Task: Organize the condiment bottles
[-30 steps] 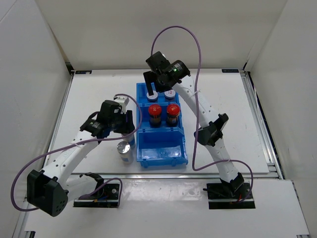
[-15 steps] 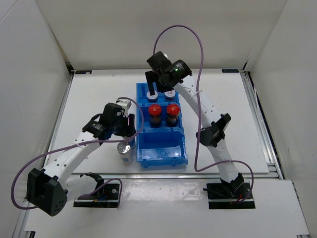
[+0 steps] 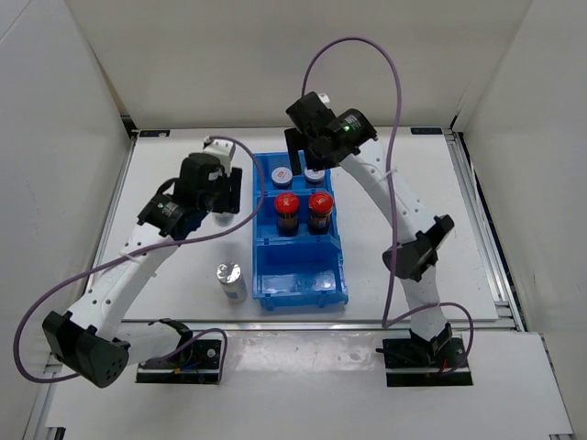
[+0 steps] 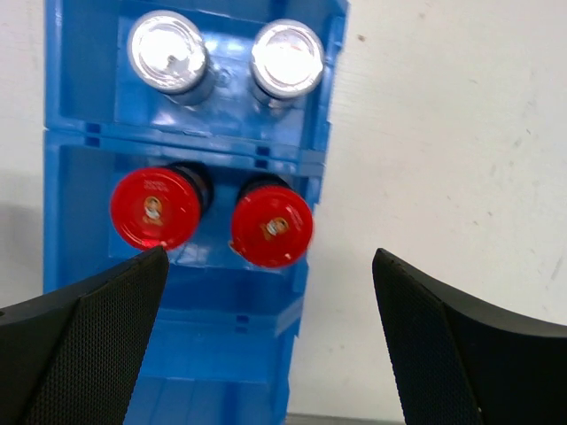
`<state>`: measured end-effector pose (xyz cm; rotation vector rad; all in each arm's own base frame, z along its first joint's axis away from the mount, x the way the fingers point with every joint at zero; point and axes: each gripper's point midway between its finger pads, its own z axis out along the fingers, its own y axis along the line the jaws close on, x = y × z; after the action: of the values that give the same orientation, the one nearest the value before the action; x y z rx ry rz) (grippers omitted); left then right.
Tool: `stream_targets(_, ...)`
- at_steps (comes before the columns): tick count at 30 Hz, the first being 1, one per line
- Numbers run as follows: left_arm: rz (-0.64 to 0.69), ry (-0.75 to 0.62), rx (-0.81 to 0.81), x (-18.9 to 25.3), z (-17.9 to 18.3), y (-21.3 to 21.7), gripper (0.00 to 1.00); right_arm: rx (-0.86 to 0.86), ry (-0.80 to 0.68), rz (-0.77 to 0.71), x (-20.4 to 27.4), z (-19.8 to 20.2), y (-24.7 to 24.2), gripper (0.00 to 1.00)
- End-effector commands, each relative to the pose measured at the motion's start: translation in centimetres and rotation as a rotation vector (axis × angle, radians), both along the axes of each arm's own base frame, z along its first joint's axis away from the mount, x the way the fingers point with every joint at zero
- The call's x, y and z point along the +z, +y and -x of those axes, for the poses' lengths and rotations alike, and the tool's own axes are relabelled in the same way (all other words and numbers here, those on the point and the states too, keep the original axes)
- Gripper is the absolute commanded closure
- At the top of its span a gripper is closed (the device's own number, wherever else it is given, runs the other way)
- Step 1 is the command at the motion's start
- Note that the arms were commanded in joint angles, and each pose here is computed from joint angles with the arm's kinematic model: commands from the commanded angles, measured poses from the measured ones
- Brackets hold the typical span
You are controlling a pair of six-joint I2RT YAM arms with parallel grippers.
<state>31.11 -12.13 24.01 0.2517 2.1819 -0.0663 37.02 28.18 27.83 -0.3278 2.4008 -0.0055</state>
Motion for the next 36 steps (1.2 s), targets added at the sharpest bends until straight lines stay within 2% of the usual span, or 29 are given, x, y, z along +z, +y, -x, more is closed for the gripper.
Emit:
stream_targets(1,0.094,-0.201,-0.113,8.5,-1.5,-2.7,0.89,-0.116,0.11,0.163,1.5,5.4,-8.2,0.01)
stream_targets(4,0.152,-0.242,-0.282,11.9,-0.7,-6.3,0.89,-0.226,0.161,0.132,0.9,6.2,-10.8,0.01)
stream_targets(5,0.181,-0.227,-0.395,12.2,0.4,-9.1,0.89,-0.268,0.182,0.12,0.6,6.1,-12.0,0.01)
stream_targets(7,0.224,-0.231,-0.508,13.8,2.0,-11.9,0.89,-0.32,0.216,0.121,-0.1,7.0,-13.6,0.01)
stream_targets(10,0.258,-0.175,-0.645,13.0,4.4,-16.3,0.89,-0.364,0.201,0.057,0.0,7.1,-15.0,0.01)
stream_targets(14,0.27,-0.068,-0.764,9.0,7.7,-20.7,0.89,-0.406,0.201,0.008,-0.2,7.3,-17.0,0.01)
stream_targets(18,0.313,-0.019,-0.8,6.1,10.0,-23.0,0.89,-0.393,0.214,-0.01,0.0,8.0,-17.6,0.01)
stream_targets(21,0.281,0.036,-0.813,2.7,11.1,-24.1,0.89,-0.371,0.192,-0.013,1.0,8.8,-18.0,0.01)
stream_targets(25,0.264,0.09,-0.773,-1.6,11.1,-25.2,0.89,-0.336,0.202,-0.016,1.1,10.2,-18.4,0.01)
stream_targets(28,0.262,0.101,-0.777,-3.3,11.1,-26.5,0.89,-0.312,0.23,-0.029,0.7,10.8,-18.1,0.01)
stream_targets(33,0.182,0.119,-0.731,-6.2,9.5,-26.9,0.89,-0.25,0.237,-0.027,0.7,11.6,-18.1,0.01)
stream_targets(35,0.16,0.111,-0.72,-6.6,9.0,-27.0,0.8,-0.228,0.241,-0.022,0.7,11.6,-18.0,0.01)
stream_targets(36,0.157,0.115,-0.719,-6.8,8.9,-27.2,0.67,-0.216,0.241,-0.014,0.7,11.6,-18.1,0.01)
